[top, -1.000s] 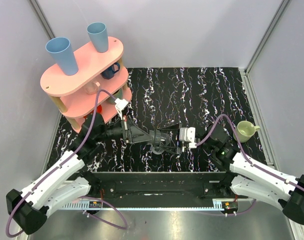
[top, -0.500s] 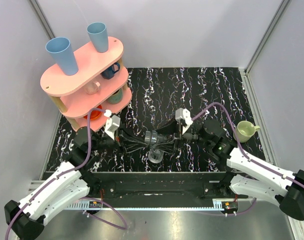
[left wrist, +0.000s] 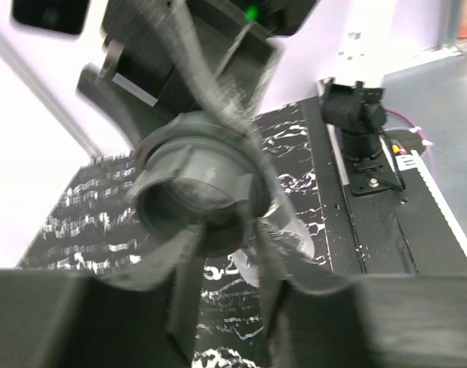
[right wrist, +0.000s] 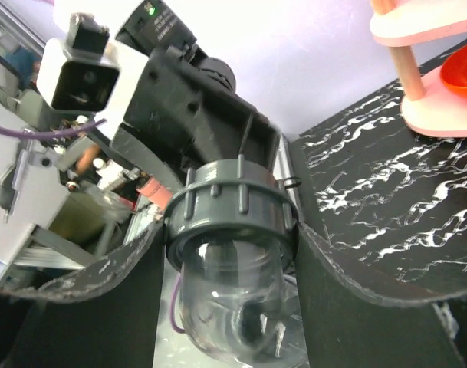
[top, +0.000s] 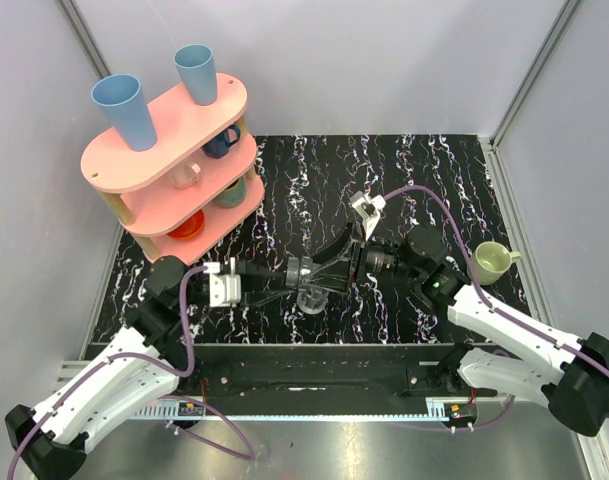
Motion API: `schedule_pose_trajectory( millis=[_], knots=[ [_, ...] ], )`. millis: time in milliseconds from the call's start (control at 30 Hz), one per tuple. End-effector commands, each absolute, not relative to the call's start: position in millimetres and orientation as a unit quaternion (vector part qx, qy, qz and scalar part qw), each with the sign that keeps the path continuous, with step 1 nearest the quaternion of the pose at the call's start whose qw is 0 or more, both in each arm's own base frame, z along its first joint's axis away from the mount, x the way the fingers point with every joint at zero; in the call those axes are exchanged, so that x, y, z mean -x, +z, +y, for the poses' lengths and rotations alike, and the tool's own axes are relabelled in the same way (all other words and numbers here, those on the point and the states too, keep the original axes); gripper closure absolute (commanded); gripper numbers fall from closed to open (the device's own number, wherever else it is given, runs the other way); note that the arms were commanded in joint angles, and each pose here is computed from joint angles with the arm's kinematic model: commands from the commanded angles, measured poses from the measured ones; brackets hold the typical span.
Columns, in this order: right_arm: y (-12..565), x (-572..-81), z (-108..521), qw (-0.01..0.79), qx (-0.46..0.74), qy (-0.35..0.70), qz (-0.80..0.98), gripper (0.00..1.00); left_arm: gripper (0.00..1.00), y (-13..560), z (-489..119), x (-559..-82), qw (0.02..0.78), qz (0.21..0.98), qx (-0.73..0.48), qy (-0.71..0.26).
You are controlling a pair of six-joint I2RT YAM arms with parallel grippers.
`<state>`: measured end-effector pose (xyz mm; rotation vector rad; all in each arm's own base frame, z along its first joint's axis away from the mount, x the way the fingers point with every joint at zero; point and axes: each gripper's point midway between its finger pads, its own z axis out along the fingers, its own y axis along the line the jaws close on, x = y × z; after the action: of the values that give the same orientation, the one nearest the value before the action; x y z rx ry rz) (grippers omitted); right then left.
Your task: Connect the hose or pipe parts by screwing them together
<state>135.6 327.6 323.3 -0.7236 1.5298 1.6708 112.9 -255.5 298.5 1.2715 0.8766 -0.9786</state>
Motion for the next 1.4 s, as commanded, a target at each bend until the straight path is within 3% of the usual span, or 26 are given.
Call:
schedule_pose_trajectory(
  millis=[0,100,133,300,433,533,667,900,1033,1167,1367],
  knots=[
    [364,-109,319,0.397,0.306,0.692,0.519,1.00,0.49,306,-247,-146,0.645,0.444,-0.497,-0.373],
    [353,-122,312,0.469,0.328,0.635,0.519,1.00,0.33,329,-238,-137,0.651,0.464,-0.431,-0.418],
    [353,-124,309,0.500,0.349,0.611,0.505,1.00,0.23,333,-235,-136,0.648,0.477,-0.407,-0.432],
    [339,-132,304,0.550,0.407,0.540,0.490,1.00,0.21,348,-221,-130,0.581,0.578,-0.262,-0.510],
    [335,-125,299,0.618,0.474,0.484,0.398,1.00,0.32,346,-222,-136,0.488,0.660,-0.144,-0.553],
    [333,-131,299,0.643,0.499,0.444,0.376,1.00,0.33,355,-238,-124,0.408,0.668,-0.129,-0.609],
    [328,-134,304,0.641,0.523,0.414,0.380,1.00,0.38,352,-251,-121,0.326,0.690,-0.096,-0.639],
    [323,-128,306,0.640,0.540,0.403,0.368,1.00,0.39,326,-275,-126,0.206,0.718,-0.053,-0.662],
    [320,-126,308,0.640,0.546,0.396,0.368,1.00,0.44,324,-280,-130,0.189,0.717,-0.043,-0.669],
    [322,-127,308,0.646,0.539,0.394,0.370,1.00,0.63,319,-283,-128,0.164,0.710,-0.032,-0.684],
    [328,-129,312,0.642,0.520,0.414,0.381,1.00,0.66,309,-283,-125,0.163,0.693,-0.036,-0.702]
  ],
)
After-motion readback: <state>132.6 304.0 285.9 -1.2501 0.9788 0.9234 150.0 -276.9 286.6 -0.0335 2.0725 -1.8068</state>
